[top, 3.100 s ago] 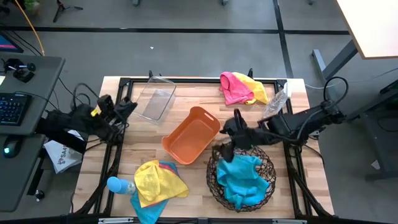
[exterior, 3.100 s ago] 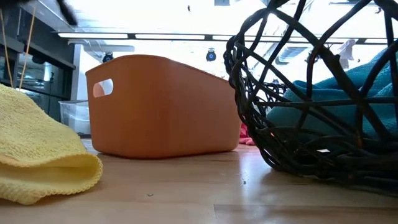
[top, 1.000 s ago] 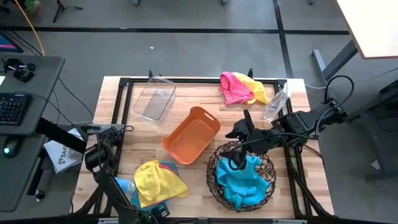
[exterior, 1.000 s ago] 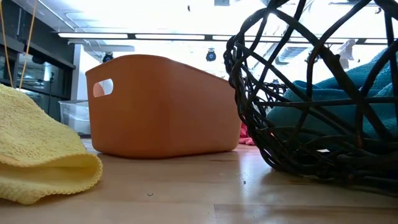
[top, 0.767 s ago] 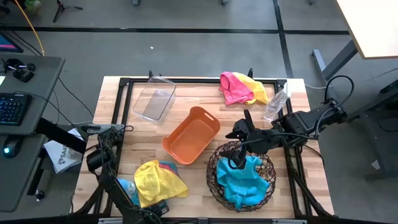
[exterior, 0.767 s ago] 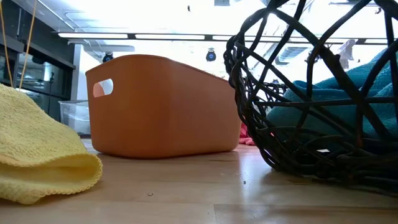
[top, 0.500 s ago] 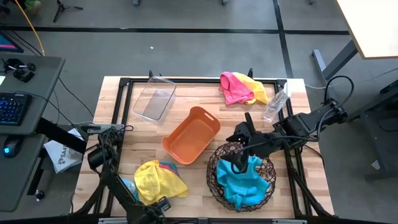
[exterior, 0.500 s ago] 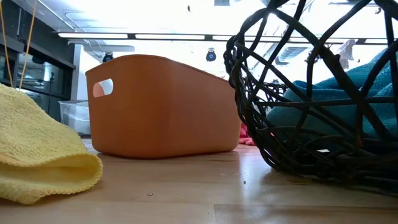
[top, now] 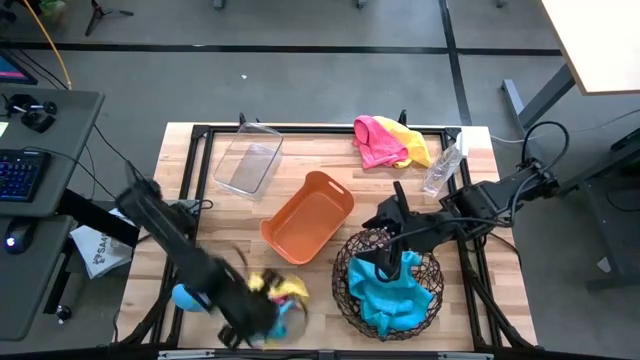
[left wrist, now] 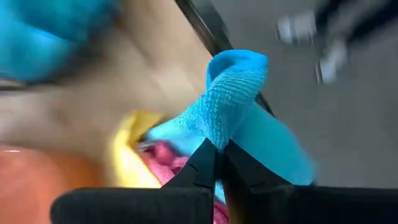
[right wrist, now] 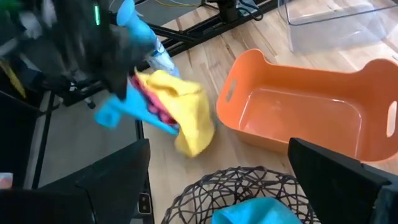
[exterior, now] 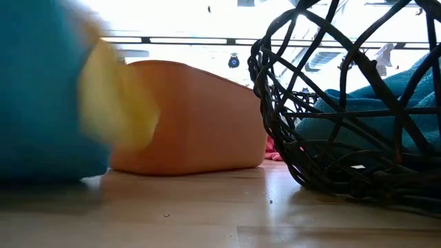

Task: Sort microfiber towel by color & place in baskets
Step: Put the blue towel into the black wire basket

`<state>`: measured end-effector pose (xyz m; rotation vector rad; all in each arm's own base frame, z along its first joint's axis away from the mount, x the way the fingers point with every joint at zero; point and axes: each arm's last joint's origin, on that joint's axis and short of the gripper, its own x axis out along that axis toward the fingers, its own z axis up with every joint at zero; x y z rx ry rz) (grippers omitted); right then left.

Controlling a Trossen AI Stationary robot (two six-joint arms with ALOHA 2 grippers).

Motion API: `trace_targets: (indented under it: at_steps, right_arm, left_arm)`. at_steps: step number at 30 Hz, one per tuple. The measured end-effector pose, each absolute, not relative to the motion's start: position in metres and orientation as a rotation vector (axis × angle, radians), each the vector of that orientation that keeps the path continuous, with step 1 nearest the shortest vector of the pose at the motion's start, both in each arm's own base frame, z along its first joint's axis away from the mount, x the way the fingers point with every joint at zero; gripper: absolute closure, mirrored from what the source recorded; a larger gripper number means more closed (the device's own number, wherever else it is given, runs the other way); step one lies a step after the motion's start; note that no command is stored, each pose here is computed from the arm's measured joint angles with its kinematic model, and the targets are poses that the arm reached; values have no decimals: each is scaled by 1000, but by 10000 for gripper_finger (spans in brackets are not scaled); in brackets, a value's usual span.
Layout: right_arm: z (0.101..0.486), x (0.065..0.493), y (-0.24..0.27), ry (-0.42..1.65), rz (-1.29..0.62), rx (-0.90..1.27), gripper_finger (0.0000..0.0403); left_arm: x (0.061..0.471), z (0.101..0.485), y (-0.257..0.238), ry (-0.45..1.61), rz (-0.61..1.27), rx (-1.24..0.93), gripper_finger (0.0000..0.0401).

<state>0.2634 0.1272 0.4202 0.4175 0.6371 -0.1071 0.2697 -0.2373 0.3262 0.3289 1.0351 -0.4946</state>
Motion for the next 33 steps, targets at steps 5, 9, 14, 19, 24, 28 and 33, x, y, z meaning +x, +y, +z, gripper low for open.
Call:
trace_targets:
  at_steps: [5, 9, 14, 19, 24, 28, 33]
  right_arm:
    - [429, 256, 123, 604, -90, 419, 25]
    - [437, 247, 118, 569, -92, 430, 25]
    - [446, 239, 114, 519, -76, 444, 25]
    - [462, 229, 108, 409, -63, 443, 25]
    - [479, 218, 100, 287, -61, 423, 25]
    - [490, 206, 93, 213, -77, 405, 25]
    - [497, 197, 87, 179, -86, 406, 25]
  left_arm:
    - [246, 399, -188, 744, -313, 145, 400]
    - [223, 431, -165, 587, -188, 118, 401]
    - [217, 441, -161, 489, -101, 164, 401]
    - [257, 448, -172, 287, -168, 198, 401]
    - [309, 432, -180, 162, -220, 289, 401]
    - [353, 413, -177, 79, -246, 267, 401]
    - [403, 383, -172, -37, -237, 233, 401]
